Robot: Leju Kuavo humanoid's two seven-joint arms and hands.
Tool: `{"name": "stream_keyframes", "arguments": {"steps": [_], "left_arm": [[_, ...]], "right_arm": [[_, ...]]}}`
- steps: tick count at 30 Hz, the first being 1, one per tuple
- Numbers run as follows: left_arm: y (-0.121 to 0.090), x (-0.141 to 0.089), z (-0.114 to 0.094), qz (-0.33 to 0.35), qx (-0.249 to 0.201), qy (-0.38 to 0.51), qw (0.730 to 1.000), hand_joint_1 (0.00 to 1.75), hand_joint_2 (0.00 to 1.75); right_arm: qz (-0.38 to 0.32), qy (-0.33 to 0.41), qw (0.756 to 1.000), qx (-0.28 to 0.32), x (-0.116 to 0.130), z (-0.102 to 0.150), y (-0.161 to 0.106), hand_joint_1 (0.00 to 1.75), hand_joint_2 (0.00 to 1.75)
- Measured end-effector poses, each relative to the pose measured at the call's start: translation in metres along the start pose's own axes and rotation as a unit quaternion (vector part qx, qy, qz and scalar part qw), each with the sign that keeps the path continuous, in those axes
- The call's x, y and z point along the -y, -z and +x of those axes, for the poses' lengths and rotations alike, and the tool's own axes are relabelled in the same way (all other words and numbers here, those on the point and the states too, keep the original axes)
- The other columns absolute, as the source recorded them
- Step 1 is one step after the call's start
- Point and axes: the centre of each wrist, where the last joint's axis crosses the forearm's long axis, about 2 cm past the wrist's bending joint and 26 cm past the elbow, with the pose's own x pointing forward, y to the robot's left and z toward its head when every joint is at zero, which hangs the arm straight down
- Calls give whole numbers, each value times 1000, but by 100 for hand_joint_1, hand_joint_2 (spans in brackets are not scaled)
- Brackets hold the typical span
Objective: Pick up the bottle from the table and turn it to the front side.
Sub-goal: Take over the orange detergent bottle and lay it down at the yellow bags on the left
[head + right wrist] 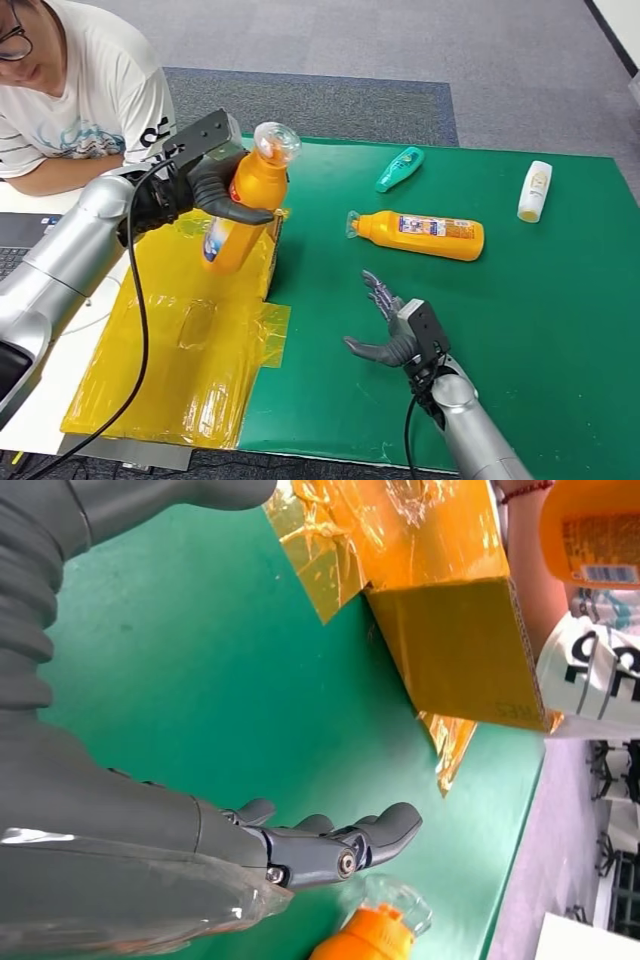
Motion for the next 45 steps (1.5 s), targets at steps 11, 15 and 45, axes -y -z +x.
{"name": "stream_keyframes", "arguments": {"steps": [11, 15, 45], "left_arm": [[-16, -2, -1, -55, 7, -71, 996, 175, 175], [-14, 8, -1, -69, -2, -58, 996, 175, 175], [4, 32, -2, -159, -142, 24, 977, 175, 175]], "right_arm": [[-3, -4, 1000, -3, -2, 0, 8, 0, 175], [-9, -4, 1000, -5, -1, -1, 8, 0, 175], [-8, -10, 1000, -3, -1, 6, 19, 0, 175]]}}
